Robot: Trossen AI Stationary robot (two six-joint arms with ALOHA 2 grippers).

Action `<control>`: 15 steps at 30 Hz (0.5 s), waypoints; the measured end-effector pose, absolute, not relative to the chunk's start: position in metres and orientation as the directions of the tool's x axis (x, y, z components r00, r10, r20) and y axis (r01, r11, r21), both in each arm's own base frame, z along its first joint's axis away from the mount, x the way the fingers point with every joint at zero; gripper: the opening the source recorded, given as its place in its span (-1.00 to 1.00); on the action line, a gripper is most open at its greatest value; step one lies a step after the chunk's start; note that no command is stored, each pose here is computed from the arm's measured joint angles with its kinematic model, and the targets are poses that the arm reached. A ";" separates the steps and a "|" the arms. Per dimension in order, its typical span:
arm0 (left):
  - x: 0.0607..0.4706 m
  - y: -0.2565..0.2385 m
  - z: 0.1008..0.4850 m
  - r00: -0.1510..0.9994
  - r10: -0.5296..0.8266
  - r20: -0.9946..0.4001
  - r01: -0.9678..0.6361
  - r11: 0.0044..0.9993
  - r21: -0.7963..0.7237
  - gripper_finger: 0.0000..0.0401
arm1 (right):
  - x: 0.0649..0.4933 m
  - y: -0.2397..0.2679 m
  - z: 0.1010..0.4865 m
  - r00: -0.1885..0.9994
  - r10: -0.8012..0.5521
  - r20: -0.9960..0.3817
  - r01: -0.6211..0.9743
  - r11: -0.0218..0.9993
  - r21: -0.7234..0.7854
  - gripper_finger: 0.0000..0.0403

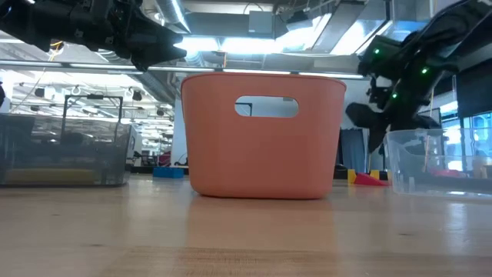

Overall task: Sort & place blocks by color
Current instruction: Put the yellow block into the black bin

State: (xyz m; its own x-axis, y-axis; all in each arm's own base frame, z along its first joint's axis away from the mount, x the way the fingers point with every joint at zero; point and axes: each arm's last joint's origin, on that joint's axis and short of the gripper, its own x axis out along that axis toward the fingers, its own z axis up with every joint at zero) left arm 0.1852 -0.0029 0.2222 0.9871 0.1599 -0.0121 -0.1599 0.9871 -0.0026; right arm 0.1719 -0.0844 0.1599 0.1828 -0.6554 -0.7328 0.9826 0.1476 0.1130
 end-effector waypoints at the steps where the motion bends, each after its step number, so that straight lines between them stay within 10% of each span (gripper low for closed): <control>1: 0.185 -0.003 0.222 0.987 0.160 -0.012 -0.160 0.987 -0.005 0.08 | 0.173 -0.086 0.157 0.172 -0.653 -0.738 0.984 0.143 0.103 -0.38; 15: 0.185 -0.003 0.222 0.987 0.160 -0.013 -0.160 0.987 -0.014 0.08 | 0.182 -0.096 0.130 0.063 -0.665 -0.744 0.998 0.054 0.036 -0.38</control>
State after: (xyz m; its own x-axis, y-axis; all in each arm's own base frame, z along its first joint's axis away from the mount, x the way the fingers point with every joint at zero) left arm 0.1852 -0.0029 0.2222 0.9871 0.1595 -0.0127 -0.1597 0.9871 -0.0143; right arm 0.1824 -0.0964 0.1297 0.0631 -0.6649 -0.7442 0.9979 0.0539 0.0364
